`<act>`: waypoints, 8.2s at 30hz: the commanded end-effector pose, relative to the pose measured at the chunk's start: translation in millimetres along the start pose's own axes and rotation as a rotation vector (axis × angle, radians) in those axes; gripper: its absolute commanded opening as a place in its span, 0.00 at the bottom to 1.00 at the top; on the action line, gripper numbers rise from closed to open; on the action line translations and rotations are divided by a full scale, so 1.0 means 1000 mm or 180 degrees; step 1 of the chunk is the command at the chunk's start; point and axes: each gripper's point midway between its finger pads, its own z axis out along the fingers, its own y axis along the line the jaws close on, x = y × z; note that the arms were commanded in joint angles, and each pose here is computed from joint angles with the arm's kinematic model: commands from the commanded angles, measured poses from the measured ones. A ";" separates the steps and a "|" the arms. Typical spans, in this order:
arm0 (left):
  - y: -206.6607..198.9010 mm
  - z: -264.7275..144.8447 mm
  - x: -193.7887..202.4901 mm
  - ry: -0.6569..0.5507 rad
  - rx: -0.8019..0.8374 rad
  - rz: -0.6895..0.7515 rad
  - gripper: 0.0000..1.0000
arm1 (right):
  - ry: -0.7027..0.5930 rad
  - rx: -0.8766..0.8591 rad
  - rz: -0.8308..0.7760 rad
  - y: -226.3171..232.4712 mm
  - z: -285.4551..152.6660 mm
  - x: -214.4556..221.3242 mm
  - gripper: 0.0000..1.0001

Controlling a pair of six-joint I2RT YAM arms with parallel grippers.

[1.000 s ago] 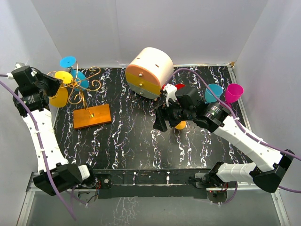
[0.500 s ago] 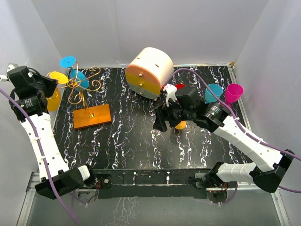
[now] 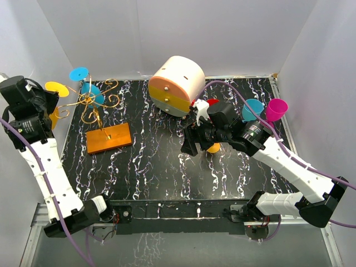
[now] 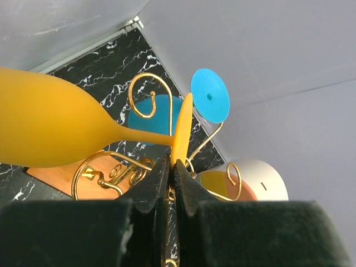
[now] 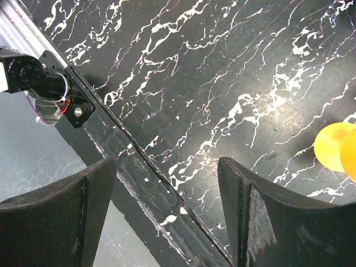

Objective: Take the wine glass off the wine glass rack

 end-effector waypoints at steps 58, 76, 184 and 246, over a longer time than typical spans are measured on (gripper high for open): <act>-0.189 -0.338 0.088 0.2914 0.5795 -0.0859 0.00 | -0.3611 -0.1943 0.0456 0.112 -0.171 -0.213 0.95; -0.193 -0.285 0.132 0.3032 0.5138 -0.0738 0.13 | -0.3655 -0.2520 0.0361 0.136 -0.211 -0.190 0.09; -0.111 -0.201 0.127 0.1233 0.2990 0.1434 0.99 | -0.0141 0.3129 0.2600 -0.310 -0.068 0.076 0.22; -0.072 -0.095 0.067 0.0399 0.0648 0.2533 0.99 | -0.1479 -0.0109 0.0853 -0.061 -0.090 -0.068 0.98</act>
